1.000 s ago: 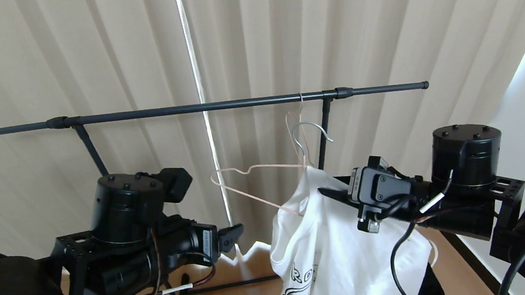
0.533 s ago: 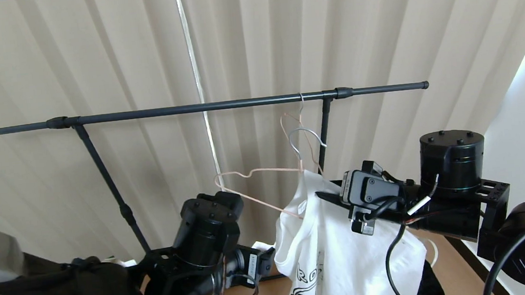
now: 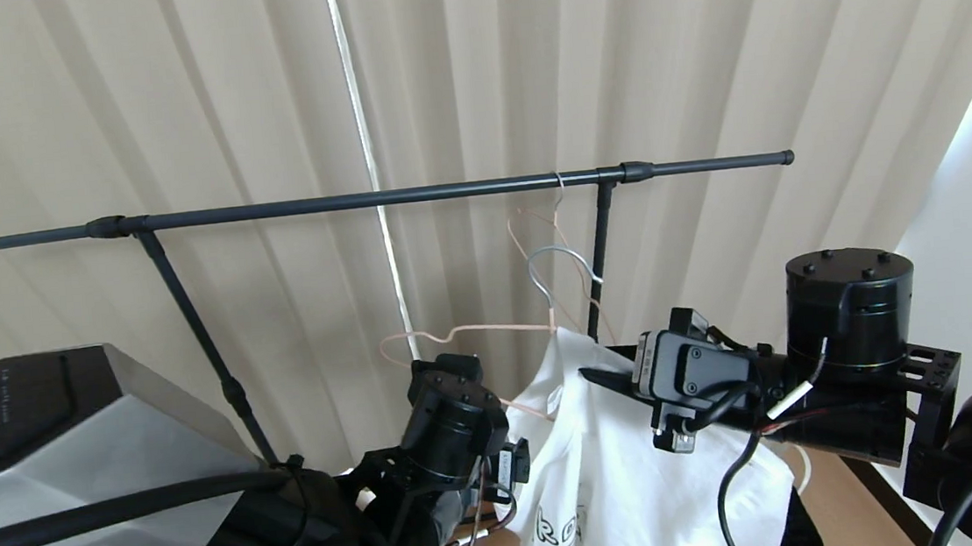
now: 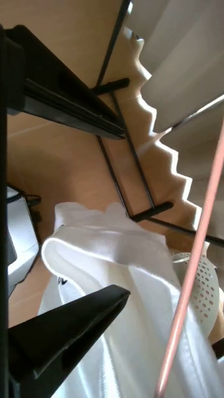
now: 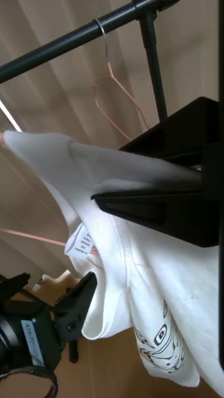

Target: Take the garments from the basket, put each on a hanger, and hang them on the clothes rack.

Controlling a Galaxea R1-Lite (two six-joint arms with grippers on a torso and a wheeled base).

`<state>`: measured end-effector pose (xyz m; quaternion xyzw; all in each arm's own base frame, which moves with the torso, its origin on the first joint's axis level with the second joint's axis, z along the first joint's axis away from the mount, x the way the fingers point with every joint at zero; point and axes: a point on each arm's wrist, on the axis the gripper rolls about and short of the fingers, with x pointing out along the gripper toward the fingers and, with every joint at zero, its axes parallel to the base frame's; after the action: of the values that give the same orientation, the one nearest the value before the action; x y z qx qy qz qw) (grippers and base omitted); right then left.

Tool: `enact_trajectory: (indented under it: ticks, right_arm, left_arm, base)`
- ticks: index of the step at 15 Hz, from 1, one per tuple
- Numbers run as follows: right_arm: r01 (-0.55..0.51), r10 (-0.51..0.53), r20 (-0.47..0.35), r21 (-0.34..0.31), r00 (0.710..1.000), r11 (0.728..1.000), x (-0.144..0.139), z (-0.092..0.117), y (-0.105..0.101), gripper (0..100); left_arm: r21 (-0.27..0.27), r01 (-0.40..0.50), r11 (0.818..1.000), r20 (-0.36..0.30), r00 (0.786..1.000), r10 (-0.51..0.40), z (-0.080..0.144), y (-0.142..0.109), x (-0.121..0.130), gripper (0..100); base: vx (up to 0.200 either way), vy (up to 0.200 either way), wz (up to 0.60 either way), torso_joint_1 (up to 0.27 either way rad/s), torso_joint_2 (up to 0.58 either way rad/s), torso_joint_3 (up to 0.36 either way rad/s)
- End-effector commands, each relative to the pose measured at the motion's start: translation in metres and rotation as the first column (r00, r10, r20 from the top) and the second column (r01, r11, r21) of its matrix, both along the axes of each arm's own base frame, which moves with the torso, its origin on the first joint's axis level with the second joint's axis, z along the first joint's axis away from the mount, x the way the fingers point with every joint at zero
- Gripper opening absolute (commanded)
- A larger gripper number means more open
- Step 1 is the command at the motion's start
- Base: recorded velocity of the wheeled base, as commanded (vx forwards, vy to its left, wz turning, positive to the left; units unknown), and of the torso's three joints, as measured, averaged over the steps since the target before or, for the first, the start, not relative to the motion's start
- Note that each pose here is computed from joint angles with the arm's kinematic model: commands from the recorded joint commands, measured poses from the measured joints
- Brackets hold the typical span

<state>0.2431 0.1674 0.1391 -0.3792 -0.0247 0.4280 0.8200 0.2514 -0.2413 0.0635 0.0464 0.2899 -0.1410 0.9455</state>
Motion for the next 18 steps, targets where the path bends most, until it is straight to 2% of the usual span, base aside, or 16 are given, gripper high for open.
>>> enact_trajectory:
  ticks: [1,4,8,9,12,13,16,18]
  right_arm:
    - [-0.009,0.009,0.017,0.011,1.000,1.000,-0.006,0.006,-0.001,0]
    - [-0.009,0.009,0.033,0.021,0.999,1.000,-0.010,0.012,-0.004,0]
    - [0.000,-0.001,0.014,0.073,1.000,0.997,-0.013,0.020,-0.006,0]
    - [0.002,-0.003,0.016,0.076,1.000,0.997,-0.013,0.021,-0.007,0]
    - [0.013,-0.014,0.016,0.078,1.000,0.997,-0.011,0.022,-0.009,0]
    - [0.027,-0.028,0.008,0.079,1.000,0.997,-0.007,0.021,-0.012,0]
    - [-0.007,0.011,-0.036,0.095,0.999,0.995,0.013,0.013,-0.024,0]
    - [-0.034,0.041,-0.070,0.102,0.997,0.994,0.026,0.003,-0.030,0]
  left_arm:
    - [0.013,-0.031,0.999,-0.004,1.000,0.031,-0.009,-0.002,0.008,100]
    - [0.036,-0.064,0.997,0.007,0.998,0.064,-0.012,-0.001,0.011,100]
    - [0.064,-0.090,0.994,-0.027,0.995,0.091,-0.023,0.009,0.005,100]
    - [0.072,-0.091,0.993,-0.035,0.995,0.094,-0.025,0.011,0.004,0]
    - [0.040,-0.118,0.992,-0.021,0.993,0.119,-0.021,0.014,0.006,0]
    - [0.030,-0.141,0.990,-0.003,0.990,0.141,-0.015,0.018,0.008,0]
    - [-0.034,-0.204,0.978,0.058,0.977,0.206,0.015,0.037,0.016,0]
    - [-0.058,-0.244,0.968,0.080,0.966,0.248,0.026,0.050,0.024,0]
  base:
    - [0.000,0.000,0.00,0.000,0.00,0.000]
    - [0.000,0.000,0.00,0.000,0.00,0.000]
    - [0.000,0.000,0.00,0.000,0.00,0.000]
    - [0.000,0.000,0.00,0.000,0.00,0.000]
    - [0.000,0.000,0.00,0.000,0.00,0.000]
    - [0.000,0.000,0.00,0.000,0.00,0.000]
    - [0.000,0.000,0.00,0.000,0.00,0.000]
    - [0.000,0.000,0.00,0.000,0.00,0.000]
